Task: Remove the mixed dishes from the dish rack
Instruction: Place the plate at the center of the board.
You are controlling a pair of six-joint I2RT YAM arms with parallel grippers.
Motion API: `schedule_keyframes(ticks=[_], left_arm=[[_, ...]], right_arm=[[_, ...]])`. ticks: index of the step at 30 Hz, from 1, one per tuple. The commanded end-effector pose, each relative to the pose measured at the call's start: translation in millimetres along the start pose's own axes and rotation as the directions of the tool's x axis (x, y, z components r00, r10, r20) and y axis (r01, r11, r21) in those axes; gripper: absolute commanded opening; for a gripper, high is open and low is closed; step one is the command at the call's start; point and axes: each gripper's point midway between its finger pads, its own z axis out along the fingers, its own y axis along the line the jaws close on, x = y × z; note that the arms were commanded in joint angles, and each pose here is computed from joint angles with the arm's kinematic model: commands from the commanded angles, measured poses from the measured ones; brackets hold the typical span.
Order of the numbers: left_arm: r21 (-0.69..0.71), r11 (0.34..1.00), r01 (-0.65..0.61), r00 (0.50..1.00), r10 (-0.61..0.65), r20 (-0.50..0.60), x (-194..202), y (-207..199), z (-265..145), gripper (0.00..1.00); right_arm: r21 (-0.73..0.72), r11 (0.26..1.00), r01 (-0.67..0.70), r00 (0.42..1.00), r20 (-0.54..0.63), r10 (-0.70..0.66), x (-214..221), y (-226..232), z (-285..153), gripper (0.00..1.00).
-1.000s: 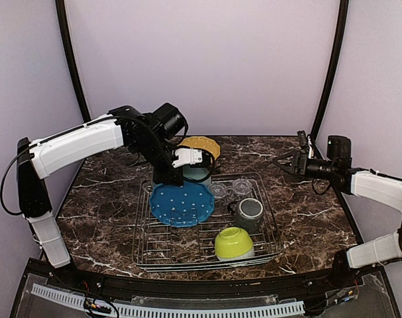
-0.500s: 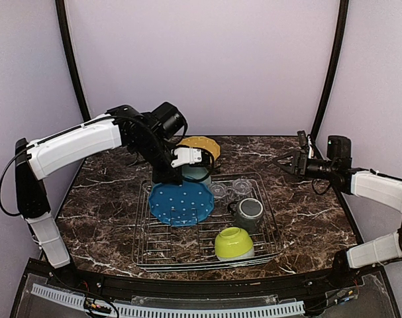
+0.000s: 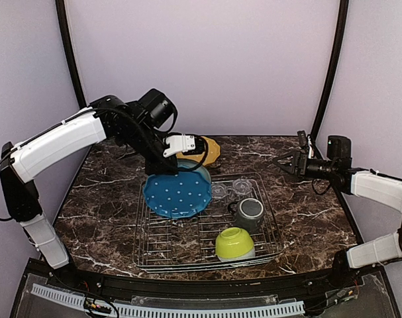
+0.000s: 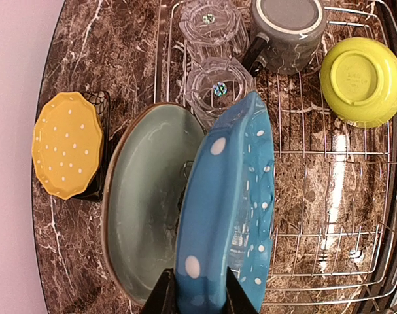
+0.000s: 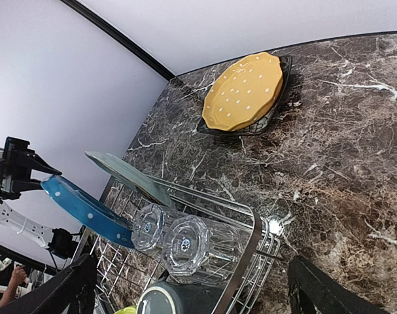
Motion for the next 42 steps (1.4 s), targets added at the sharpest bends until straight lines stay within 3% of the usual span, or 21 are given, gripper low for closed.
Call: schedule_keyframes(ticks=[1, 14, 18, 25, 31, 35, 37, 38, 41, 42], left_arm=[[-0.027, 0.999, 0.038, 0.967, -0.030, 0.253, -40.5, -2.0, -78.1, 0.01], [0.016, 0.999, 0.049, 0.928, -0.051, 0.369, -58.0, -10.0, -102.9, 0.01], [-0.009, 0.994, 0.105, 0.904, -0.091, 0.418, -66.1, 0.6, -113.5, 0.01], [0.020, 0.957, 0.288, 0.811, -0.255, 0.527, -72.0, 42.0, -131.8, 0.01], [0.052, 0.907, 0.419, 0.706, -0.361, 0.609, -63.4, 83.7, -142.7, 0.01], [0.081, 0.853, 0.515, 0.611, -0.431, 0.664, -56.3, 117.3, -153.6, 0.01], [0.098, 0.813, 0.574, 0.550, -0.471, 0.689, -49.9, 138.3, -157.4, 0.01], [0.121, 0.769, 0.628, 0.492, -0.513, 0.703, -43.5, 154.3, -159.6, 0.01], [0.144, 0.680, 0.719, 0.382, -0.559, 0.736, -28.6, 188.1, -162.6, 0.01], [0.159, 0.622, 0.767, 0.330, -0.594, 0.733, -16.3, 202.8, -159.5, 0.01]], right_arm=[[-0.013, 1.000, 0.021, 1.000, 0.011, -0.020, -3.4, 4.1, 0.8, 0.99], [-0.011, 1.000, 0.022, 1.000, 0.011, -0.022, -2.4, 3.2, 0.9, 0.99], [-0.013, 1.000, 0.020, 1.000, 0.010, -0.020, -2.9, 3.3, 1.2, 0.99], [-0.016, 1.000, 0.020, 1.000, 0.012, -0.020, -3.8, 3.7, 1.4, 0.99], [-0.015, 1.000, 0.022, 1.000, 0.011, -0.022, -3.4, 3.3, 1.7, 0.99], [-0.014, 1.000, 0.020, 1.000, 0.010, -0.020, -3.1, 2.4, 2.3, 0.99], [-0.014, 1.000, 0.019, 1.000, 0.009, -0.019, -3.4, 1.9, 2.8, 0.99], [-0.014, 1.000, 0.018, 1.000, 0.008, -0.018, -3.6, 1.7, 3.1, 0.99], [-0.012, 1.000, 0.018, 1.000, 0.008, -0.018, -3.5, 0.7, 3.5, 0.99], [-0.012, 1.000, 0.016, 1.000, 0.008, -0.016, -3.7, 0.9, 3.5, 0.99]])
